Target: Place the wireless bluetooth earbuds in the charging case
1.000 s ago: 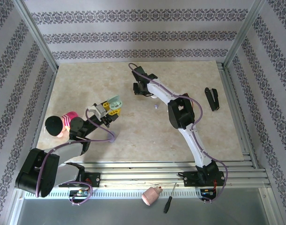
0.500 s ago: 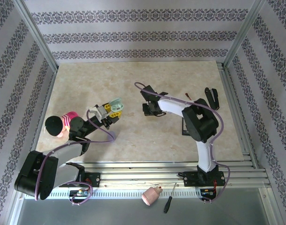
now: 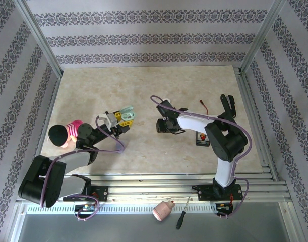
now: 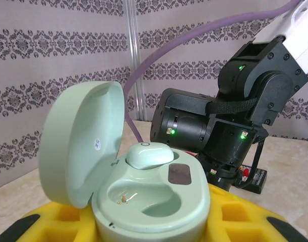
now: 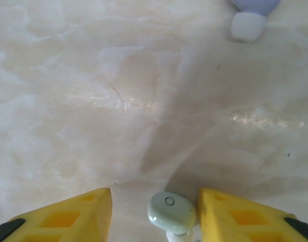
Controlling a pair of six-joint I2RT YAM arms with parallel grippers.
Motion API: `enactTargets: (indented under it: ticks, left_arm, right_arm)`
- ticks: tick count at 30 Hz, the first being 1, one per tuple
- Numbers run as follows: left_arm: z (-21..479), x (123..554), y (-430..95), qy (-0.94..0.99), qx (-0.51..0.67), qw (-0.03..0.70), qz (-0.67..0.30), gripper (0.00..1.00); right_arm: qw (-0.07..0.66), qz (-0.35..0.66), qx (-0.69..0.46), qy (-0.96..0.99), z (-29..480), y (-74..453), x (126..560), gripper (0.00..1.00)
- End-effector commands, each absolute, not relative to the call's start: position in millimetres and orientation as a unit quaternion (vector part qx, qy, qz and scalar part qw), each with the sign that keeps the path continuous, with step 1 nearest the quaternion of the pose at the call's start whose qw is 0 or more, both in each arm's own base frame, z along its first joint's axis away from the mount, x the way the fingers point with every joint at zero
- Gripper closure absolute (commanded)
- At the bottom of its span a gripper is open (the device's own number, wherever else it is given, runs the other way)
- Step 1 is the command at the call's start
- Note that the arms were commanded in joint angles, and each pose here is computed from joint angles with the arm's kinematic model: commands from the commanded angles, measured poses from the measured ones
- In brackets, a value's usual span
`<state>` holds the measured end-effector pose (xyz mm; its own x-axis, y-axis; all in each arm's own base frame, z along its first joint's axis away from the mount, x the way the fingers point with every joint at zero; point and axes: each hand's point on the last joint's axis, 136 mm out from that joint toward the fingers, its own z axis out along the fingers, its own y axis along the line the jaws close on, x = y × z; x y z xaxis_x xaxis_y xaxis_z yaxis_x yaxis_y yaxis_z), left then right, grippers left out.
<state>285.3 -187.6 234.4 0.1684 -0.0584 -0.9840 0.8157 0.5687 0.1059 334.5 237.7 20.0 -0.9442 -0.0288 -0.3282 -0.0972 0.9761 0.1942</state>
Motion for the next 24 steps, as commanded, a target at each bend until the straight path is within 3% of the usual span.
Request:
enactTargets:
  ticks: [1, 6, 12, 24]
  left_arm:
    - [261.3, 281.5, -187.7, 0.52, 0.345, 0.712, -0.322, 0.83]
    - [261.2, 280.6, -187.0, 0.521, 0.345, 0.712, -0.321, 0.83]
    - [264.7, 279.8, -187.3, 0.517, 0.348, 0.714, -0.319, 0.83]
    - [266.1, 277.4, -187.0, 0.526, 0.354, 0.707, -0.313, 0.83]
  right_arm:
    - [0.181, 0.11, -0.069, 0.975, 36.1, 237.1, 329.5, 0.46]
    - [0.17, 0.137, -0.113, 0.969, 42.9, 234.2, 337.7, 0.43]
    - [0.115, 0.254, -0.12, 0.953, 34.4, 247.1, 344.3, 0.61]
    - [0.072, 0.317, -0.128, 0.937, 24.8, 247.4, 334.9, 0.62]
